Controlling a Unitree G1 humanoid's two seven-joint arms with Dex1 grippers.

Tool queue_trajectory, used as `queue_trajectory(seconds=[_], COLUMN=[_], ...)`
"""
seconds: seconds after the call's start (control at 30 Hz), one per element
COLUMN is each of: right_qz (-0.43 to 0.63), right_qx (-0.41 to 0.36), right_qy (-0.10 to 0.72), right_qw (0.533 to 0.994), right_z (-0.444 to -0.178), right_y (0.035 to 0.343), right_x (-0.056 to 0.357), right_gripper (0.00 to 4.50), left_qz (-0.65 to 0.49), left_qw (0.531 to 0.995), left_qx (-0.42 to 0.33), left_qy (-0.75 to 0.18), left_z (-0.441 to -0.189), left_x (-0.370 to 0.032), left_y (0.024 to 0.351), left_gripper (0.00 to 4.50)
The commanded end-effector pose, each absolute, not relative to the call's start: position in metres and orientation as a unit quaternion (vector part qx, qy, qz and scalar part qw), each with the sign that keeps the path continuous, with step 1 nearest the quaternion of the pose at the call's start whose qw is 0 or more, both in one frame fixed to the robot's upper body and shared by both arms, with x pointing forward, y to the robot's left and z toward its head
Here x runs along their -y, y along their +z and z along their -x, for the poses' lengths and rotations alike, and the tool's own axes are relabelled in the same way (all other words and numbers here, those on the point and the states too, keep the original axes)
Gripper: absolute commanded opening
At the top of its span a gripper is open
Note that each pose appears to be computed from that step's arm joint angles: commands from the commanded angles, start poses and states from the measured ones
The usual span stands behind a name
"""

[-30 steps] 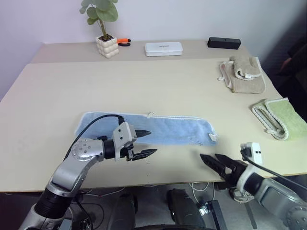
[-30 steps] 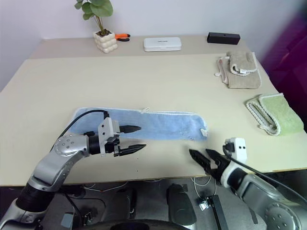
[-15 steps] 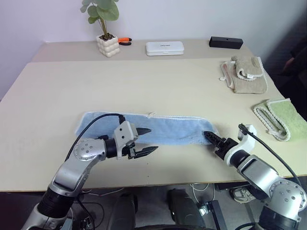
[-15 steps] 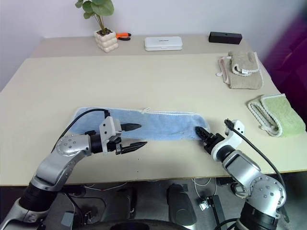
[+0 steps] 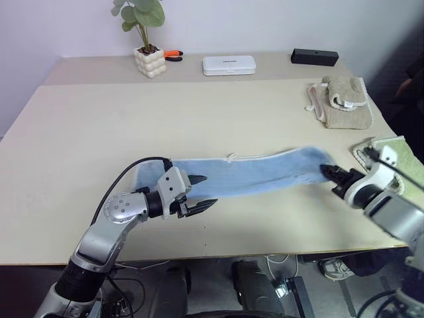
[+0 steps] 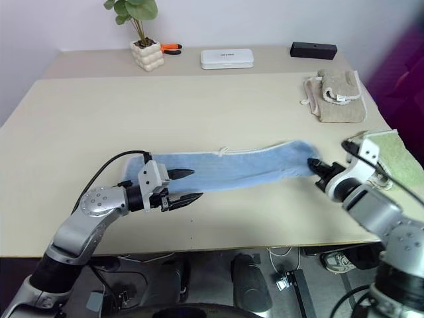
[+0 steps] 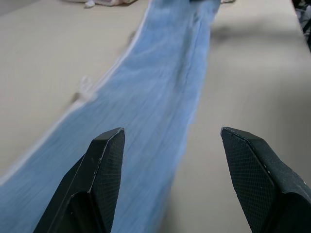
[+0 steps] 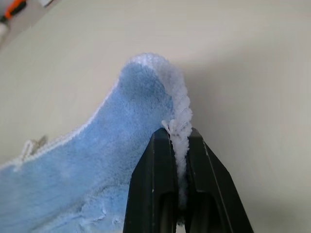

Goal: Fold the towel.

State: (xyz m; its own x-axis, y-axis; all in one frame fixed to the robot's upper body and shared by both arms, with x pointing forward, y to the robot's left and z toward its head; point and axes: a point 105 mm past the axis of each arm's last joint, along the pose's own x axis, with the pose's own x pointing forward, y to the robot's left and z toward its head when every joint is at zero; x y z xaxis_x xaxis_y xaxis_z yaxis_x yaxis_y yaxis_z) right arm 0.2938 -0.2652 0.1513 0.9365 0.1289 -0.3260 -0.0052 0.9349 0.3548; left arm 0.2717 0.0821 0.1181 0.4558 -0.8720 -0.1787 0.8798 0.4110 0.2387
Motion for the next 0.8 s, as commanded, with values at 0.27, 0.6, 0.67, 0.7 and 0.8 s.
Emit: queue_trajectory(seconds=[0.27, 0.6, 0.67, 0.7, 0.8], right_qz=[0.128, 0.166, 0.168, 0.168, 0.158], right_qx=[-0.159, -0.185, -0.184, -0.184, -0.170], right_qy=[0.331, 0.377, 0.371, 0.371, 0.403], right_qw=[0.921, 0.892, 0.894, 0.895, 0.885], right_z=[-0.293, -0.294, -0.295, -0.295, -0.286], right_y=[0.169, 0.125, 0.124, 0.124, 0.132], right_x=[0.137, 0.097, 0.098, 0.099, 0.096], right_gripper=[0.10, 0.10, 0.10, 0.10, 0.93], left_qz=[-0.163, -0.164, -0.164, -0.164, -0.162], left_qw=[0.858, 0.863, 0.864, 0.864, 0.864], left_qx=[0.005, 0.003, 0.003, 0.003, 0.003], left_qy=[-0.487, -0.477, -0.477, -0.477, -0.476], left_z=[-0.276, -0.273, -0.273, -0.273, -0.274], left_x=[-0.094, -0.096, -0.096, -0.096, -0.096], left_y=[0.131, 0.131, 0.131, 0.131, 0.131], left_gripper=[3.22, 3.22, 3.22, 3.22, 3.22])
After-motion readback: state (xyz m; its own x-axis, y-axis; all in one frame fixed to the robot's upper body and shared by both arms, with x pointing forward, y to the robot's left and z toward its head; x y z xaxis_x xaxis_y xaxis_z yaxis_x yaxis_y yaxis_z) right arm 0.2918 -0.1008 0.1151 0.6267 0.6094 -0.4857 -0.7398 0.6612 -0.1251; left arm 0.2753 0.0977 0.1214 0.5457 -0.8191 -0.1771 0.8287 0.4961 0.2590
